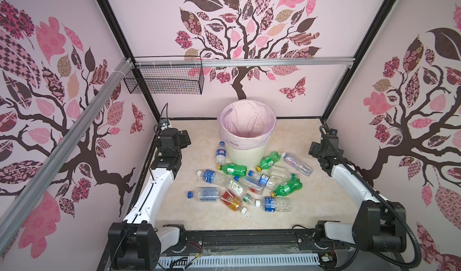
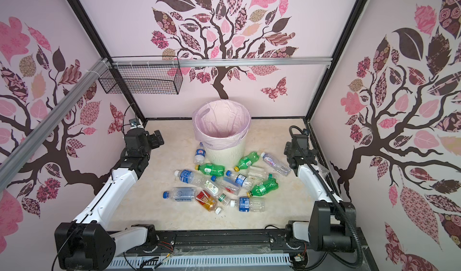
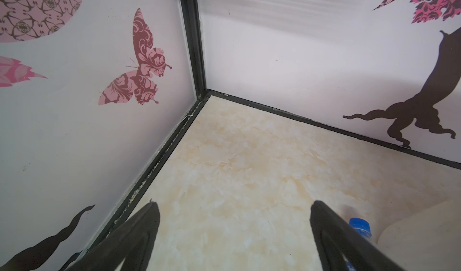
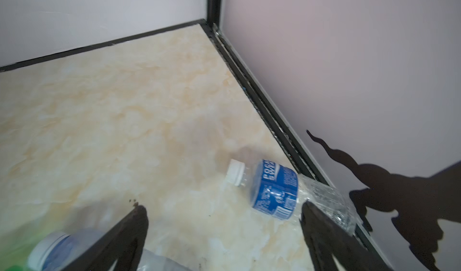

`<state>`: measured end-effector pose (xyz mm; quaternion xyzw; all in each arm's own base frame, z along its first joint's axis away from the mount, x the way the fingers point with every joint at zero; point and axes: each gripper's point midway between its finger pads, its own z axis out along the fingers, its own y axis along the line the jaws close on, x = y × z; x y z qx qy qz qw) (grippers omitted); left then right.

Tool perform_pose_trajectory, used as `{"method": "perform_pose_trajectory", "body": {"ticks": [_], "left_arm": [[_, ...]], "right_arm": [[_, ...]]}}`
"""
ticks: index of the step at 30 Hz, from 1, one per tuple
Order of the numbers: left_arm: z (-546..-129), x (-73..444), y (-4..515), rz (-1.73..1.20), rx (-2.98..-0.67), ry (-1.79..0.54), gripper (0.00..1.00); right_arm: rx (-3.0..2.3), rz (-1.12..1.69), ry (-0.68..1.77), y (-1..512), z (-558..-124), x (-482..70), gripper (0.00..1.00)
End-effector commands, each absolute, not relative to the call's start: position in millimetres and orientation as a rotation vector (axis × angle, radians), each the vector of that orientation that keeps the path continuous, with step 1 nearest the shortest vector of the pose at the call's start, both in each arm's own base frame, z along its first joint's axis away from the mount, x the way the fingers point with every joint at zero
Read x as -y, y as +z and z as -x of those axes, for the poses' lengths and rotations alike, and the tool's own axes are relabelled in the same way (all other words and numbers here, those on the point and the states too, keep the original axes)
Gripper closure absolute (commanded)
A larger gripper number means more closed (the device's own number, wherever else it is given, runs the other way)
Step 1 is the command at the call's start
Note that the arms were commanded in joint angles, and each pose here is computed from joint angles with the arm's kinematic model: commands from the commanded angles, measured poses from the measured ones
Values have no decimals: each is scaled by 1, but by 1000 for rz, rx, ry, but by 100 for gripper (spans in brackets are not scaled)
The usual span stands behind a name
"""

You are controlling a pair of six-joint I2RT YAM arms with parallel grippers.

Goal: Throw the plastic bottles in the bin
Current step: 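Lower the right gripper onto the blue Pocari Sweat bottle and close on it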

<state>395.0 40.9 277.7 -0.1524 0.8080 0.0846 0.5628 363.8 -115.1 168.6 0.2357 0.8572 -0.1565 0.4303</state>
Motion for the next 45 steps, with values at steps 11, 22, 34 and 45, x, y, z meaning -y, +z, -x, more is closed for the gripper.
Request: {"method": "perform_pose_trajectory", "body": {"ticks": [11, 22, 34, 45], "left_arm": [[-383, -18, 319, 218, -1920, 75, 2], [-381, -11, 309, 152, -1966, 65, 2], [-375, -4, 306, 136, -1969, 23, 2], [-374, 3, 307, 126, -1964, -14, 2]], "right_arm": [[-2212, -988, -166, 125, -346, 200, 8], [-2256, -1051, -203, 94, -359, 217, 14], [-2308, -1074, 29, 77, -345, 177, 15], [-2352, -982, 183, 86, -344, 127, 14]]}}
